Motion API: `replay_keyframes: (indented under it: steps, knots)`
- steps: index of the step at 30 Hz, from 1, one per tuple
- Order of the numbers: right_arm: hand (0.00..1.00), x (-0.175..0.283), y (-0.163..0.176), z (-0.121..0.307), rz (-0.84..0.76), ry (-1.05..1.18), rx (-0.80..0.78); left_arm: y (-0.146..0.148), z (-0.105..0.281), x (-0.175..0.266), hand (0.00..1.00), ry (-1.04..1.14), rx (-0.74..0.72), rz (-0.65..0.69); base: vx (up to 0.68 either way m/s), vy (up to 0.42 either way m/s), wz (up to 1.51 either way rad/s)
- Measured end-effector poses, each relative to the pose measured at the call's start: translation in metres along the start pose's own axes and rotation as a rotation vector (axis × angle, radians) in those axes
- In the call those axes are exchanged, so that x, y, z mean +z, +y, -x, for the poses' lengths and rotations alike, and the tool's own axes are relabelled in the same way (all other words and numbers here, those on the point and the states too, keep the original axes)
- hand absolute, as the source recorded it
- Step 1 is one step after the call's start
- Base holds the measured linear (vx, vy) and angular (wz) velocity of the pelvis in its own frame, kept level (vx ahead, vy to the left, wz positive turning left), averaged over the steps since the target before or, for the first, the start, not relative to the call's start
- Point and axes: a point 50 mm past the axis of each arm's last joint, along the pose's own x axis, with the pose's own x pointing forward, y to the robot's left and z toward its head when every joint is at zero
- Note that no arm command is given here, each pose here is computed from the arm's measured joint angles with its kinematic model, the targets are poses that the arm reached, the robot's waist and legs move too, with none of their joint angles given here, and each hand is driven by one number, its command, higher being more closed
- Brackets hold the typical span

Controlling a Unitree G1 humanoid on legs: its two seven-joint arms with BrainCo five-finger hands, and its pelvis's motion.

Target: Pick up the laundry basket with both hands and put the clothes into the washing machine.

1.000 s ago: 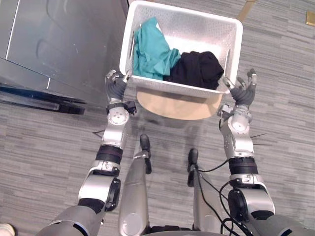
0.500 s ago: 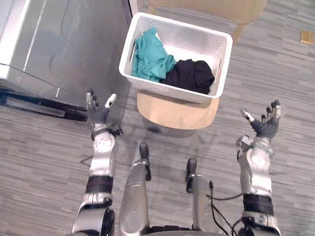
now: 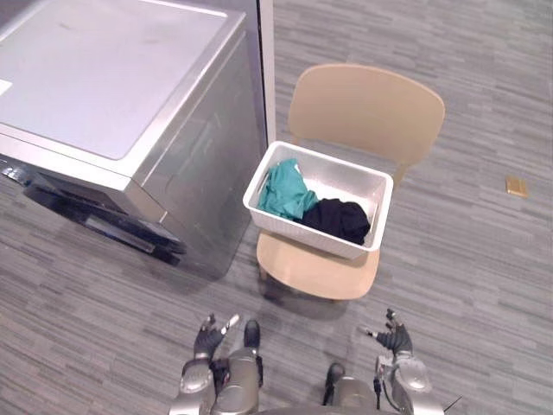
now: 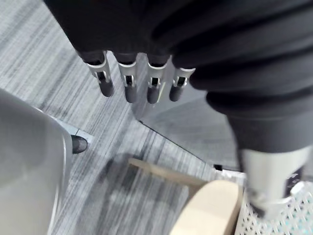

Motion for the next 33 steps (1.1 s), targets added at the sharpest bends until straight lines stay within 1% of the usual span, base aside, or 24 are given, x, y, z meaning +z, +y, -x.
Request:
replay_keyframes:
  steps: [3,5,9,11,14,15,18,20,21,22,24,27,28,31,33]
  knots:
    - [0.00,-0.006,-0.001,-0.001,0.012,0.030,0.000,0.002,0.000,-0.005,0.00,0.026,0.012,0.005,-0.01,-0.024,0.35]
    - [0.00,-0.014,-0.005,-0.002,0.019,0.069,-0.009,-0.002,-0.001,-0.005,0.00,0.027,0.004,0.007,-0.03,0.005,0.81]
    - [0.00,-0.011,-0.005,-0.006,0.003,0.077,-0.014,0.004,-0.003,-0.001,0.00,0.011,0.026,0.016,-0.06,0.092,0.65]
    - [0.00,-0.007,-0.008,-0.009,0.012,0.066,-0.032,0.012,-0.004,-0.001,0.00,0.013,0.062,0.027,0.00,0.172,0.14]
    - [0.00,-0.005,-0.018,-0.010,0.032,0.061,-0.054,0.011,-0.004,-0.004,0.00,0.022,0.070,-0.012,0.04,0.350,0.27]
    - [0.00,-0.009,-0.018,-0.010,0.029,0.081,-0.057,0.010,-0.008,0.002,0.00,0.013,0.066,-0.024,0.11,0.470,0.89]
    - [0.00,-0.016,-0.003,-0.007,0.000,0.115,-0.025,0.015,-0.010,0.009,0.00,-0.008,0.081,-0.043,0.17,0.512,0.72]
    - [0.00,-0.015,-0.001,-0.009,0.001,0.122,-0.019,0.014,-0.009,0.003,0.00,0.010,0.068,-0.089,0.18,0.432,0.33]
    - [0.00,-0.010,0.002,-0.012,0.006,0.111,-0.011,0.013,-0.007,-0.001,0.00,0.018,0.058,-0.118,0.18,0.401,0.17]
    - [0.00,-0.007,0.005,-0.013,0.014,0.102,0.001,0.014,-0.006,-0.002,0.00,0.023,0.059,-0.119,0.18,0.371,0.19]
    - [0.00,0.001,0.014,-0.015,0.028,0.079,0.032,0.024,-0.007,-0.001,0.00,0.021,0.079,-0.139,0.23,0.332,0.49]
    - [0.00,0.011,0.019,-0.019,0.049,0.050,0.048,0.027,-0.007,-0.001,0.00,0.022,0.085,-0.145,0.25,0.123,0.64]
    - [0.00,0.016,0.019,-0.021,0.061,0.035,0.048,0.026,-0.007,-0.001,0.00,0.022,0.083,-0.146,0.23,0.023,0.83]
    - [0.00,0.031,0.024,-0.026,0.109,-0.013,0.069,0.007,-0.007,0.001,0.00,0.008,0.044,-0.130,0.19,-0.011,0.86]
    - [0.00,0.043,0.039,-0.027,0.152,-0.055,0.128,0.003,-0.006,-0.003,0.00,0.021,0.037,-0.121,0.16,-0.085,0.69]
